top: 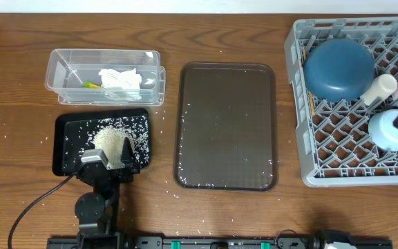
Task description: Sort waste into correct bins and load items into the dishwasher rack
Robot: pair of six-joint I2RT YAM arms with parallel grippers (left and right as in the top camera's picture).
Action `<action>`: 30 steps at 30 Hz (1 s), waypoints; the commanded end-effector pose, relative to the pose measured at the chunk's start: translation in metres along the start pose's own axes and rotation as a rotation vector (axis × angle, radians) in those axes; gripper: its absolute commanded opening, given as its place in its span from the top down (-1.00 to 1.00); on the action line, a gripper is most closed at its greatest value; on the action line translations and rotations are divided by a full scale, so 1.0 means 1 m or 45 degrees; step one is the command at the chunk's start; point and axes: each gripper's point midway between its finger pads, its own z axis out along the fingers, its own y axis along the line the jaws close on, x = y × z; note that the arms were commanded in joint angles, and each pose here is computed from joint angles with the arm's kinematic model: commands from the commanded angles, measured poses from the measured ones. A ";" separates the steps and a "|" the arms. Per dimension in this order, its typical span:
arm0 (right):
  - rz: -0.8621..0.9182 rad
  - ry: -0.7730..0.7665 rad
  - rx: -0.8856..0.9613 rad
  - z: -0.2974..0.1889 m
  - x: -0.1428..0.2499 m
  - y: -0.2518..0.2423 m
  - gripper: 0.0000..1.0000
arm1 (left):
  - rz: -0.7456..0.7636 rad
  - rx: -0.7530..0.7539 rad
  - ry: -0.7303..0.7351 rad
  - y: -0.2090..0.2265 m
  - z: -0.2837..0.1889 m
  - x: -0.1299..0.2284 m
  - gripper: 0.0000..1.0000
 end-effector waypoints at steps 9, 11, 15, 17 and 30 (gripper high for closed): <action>-0.352 -0.153 -0.531 0.042 0.088 0.055 -0.99 | -0.015 -0.063 0.049 0.010 0.001 0.015 -0.83; -0.357 -0.212 -0.593 0.050 0.110 0.054 -0.99 | -0.015 -0.063 0.049 0.010 0.001 0.015 -0.83; -0.345 -0.330 -0.694 0.058 0.148 0.049 -0.99 | -0.015 -0.063 0.049 0.010 0.001 0.015 -0.84; -0.337 -0.394 -0.724 0.062 0.163 0.045 -0.99 | -0.015 -0.063 0.049 0.010 0.001 0.015 -0.84; -0.309 -0.614 -0.783 0.091 0.226 0.027 -0.99 | -0.015 -0.063 0.049 0.010 0.001 0.015 -0.83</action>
